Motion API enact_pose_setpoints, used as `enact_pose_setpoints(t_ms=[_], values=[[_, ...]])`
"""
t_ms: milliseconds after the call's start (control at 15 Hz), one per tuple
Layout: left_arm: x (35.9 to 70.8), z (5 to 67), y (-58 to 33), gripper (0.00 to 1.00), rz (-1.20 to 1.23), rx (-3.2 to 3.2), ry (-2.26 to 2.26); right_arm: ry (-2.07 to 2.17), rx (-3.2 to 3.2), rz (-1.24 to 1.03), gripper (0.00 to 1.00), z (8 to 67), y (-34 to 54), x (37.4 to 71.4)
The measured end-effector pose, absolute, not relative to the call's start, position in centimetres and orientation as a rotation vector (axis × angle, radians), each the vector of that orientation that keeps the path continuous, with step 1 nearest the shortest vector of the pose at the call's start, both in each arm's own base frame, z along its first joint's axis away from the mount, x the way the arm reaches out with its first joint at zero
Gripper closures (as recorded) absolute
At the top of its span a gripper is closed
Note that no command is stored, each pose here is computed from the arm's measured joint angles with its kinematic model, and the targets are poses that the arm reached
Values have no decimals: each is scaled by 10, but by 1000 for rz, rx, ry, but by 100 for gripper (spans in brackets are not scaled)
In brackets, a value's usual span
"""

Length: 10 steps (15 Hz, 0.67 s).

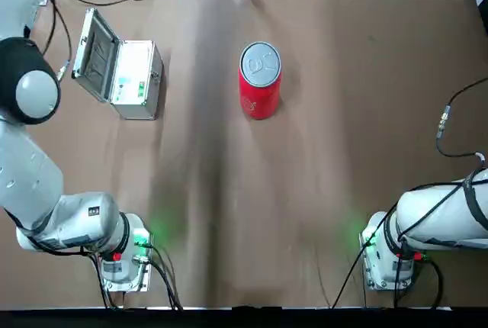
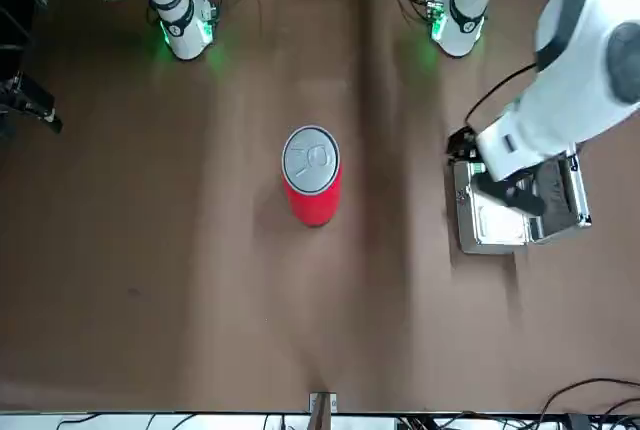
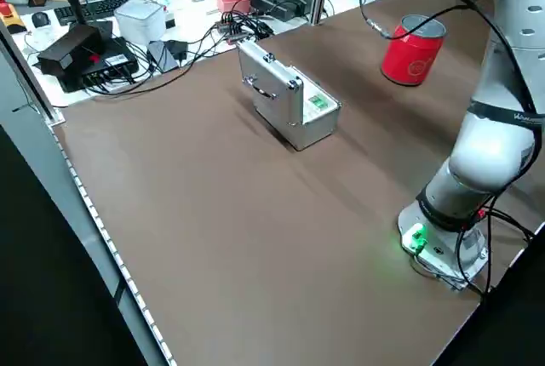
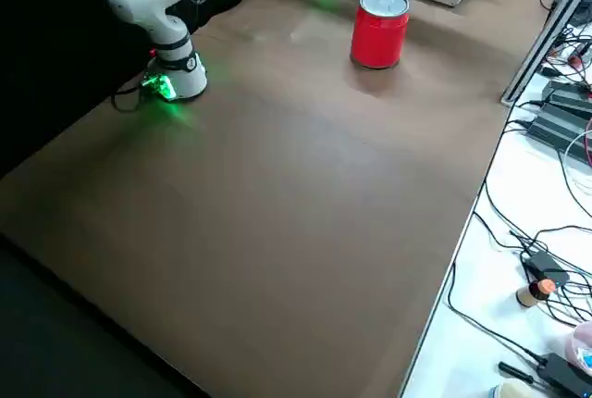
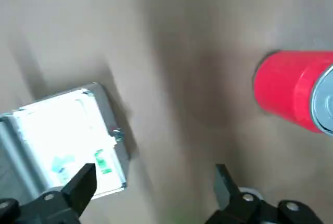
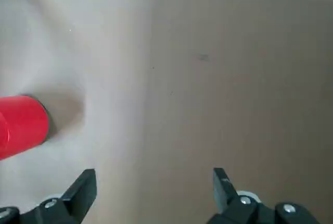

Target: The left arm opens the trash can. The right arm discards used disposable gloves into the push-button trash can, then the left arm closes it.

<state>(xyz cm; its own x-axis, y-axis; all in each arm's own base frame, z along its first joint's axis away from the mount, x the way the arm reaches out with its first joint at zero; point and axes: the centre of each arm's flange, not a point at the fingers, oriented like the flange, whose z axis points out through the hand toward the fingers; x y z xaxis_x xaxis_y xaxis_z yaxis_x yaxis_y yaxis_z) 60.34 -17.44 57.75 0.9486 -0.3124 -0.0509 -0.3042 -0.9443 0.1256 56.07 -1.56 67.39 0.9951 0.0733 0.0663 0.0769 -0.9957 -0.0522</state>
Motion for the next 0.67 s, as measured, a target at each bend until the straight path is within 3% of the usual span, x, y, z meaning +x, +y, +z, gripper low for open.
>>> enact_pose_setpoints(t_ms=[267,667], values=[[577,648,-127,0,46,3092,-334,-115,-3083,-99,1,674,-16,561],[562,634,-131,0,95,3118,-163,-116,-3083,-99,1,674,-16,561]])
